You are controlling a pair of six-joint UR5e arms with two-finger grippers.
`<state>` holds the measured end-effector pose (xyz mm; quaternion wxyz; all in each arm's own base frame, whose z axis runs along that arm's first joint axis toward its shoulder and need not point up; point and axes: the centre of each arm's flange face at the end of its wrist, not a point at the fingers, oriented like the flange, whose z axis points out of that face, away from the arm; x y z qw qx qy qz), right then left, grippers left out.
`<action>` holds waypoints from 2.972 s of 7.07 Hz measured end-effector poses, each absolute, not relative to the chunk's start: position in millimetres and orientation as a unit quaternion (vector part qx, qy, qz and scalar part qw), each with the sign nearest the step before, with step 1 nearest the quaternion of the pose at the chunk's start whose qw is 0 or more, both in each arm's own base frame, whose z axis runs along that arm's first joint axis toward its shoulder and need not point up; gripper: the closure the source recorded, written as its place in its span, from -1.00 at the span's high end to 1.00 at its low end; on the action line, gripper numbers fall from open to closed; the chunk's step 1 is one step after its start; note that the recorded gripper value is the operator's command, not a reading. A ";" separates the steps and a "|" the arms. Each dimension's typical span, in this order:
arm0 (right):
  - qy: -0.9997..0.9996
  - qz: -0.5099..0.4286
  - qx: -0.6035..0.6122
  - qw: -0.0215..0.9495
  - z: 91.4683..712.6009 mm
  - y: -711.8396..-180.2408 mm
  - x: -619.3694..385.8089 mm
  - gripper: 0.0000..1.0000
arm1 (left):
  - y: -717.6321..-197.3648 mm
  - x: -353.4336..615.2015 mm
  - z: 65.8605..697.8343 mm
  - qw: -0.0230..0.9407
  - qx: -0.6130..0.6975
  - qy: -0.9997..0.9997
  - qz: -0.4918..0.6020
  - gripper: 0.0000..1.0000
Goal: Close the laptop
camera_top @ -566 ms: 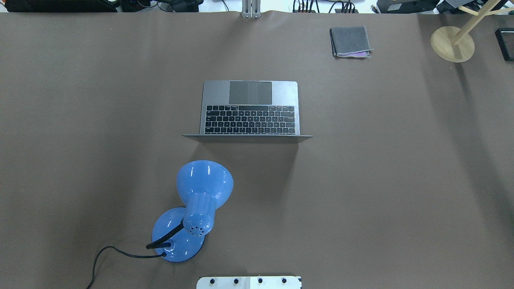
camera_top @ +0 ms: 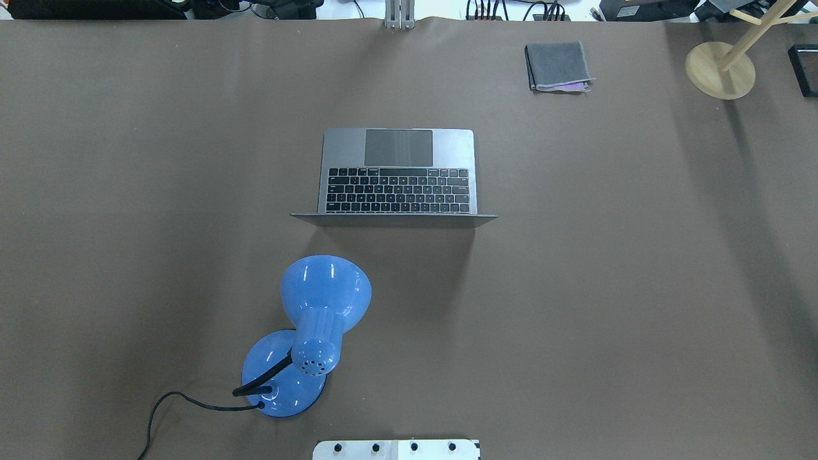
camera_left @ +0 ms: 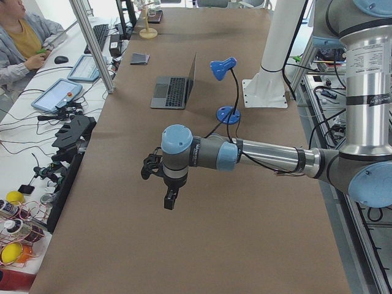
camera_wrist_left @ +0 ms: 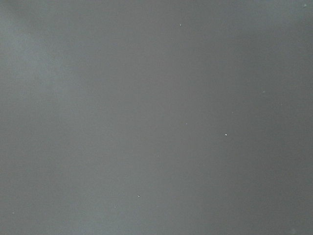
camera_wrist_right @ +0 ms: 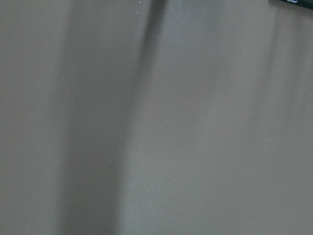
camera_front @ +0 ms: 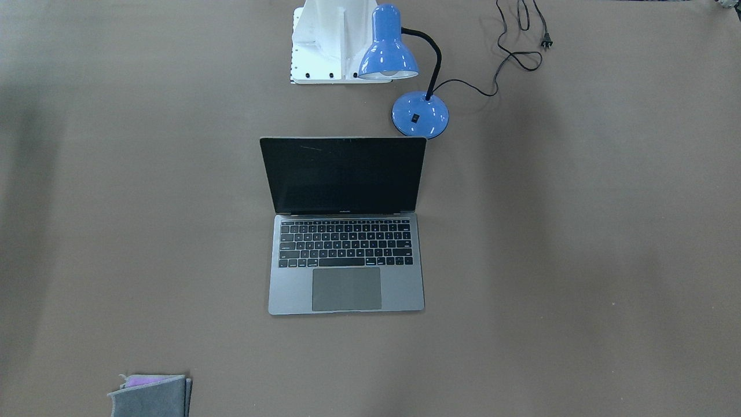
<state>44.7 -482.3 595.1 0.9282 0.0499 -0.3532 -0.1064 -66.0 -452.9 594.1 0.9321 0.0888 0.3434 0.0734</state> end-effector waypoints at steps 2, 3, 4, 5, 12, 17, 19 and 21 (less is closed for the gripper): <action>-0.354 -0.110 0.051 0.927 594.7 -482.5 42.8 1.00 | -449.1 -65.0 596.3 0.930 0.094 0.347 0.076 0.95; -0.355 -0.115 0.051 0.926 593.9 -482.9 39.6 1.00 | -448.0 -64.9 597.5 0.930 0.095 0.348 0.076 0.95; -0.358 -0.118 0.049 0.925 593.5 -483.1 35.9 1.00 | -447.6 -64.9 597.9 0.930 0.095 0.348 0.076 0.95; -0.360 -0.121 0.048 0.924 593.2 -483.3 31.7 1.00 | -447.6 -64.9 597.6 0.929 0.096 0.348 0.077 0.95; -0.385 -0.136 0.050 0.912 581.0 -483.8 12.7 1.00 | -447.7 -58.0 597.5 0.925 0.101 0.355 0.086 0.94; -0.404 -0.059 0.035 0.912 473.3 -469.4 -64.4 -0.82 | -455.0 1.5 537.9 0.909 0.088 0.406 0.024 -1.00; -0.420 -0.019 0.026 0.907 399.6 -446.4 -119.9 -1.00 | -458.2 56.0 475.6 0.899 0.064 0.433 -0.019 -1.00; -0.449 0.009 0.003 0.893 331.5 -425.9 -181.4 -1.00 | -464.4 137.8 399.0 0.880 0.021 0.470 -0.060 -1.00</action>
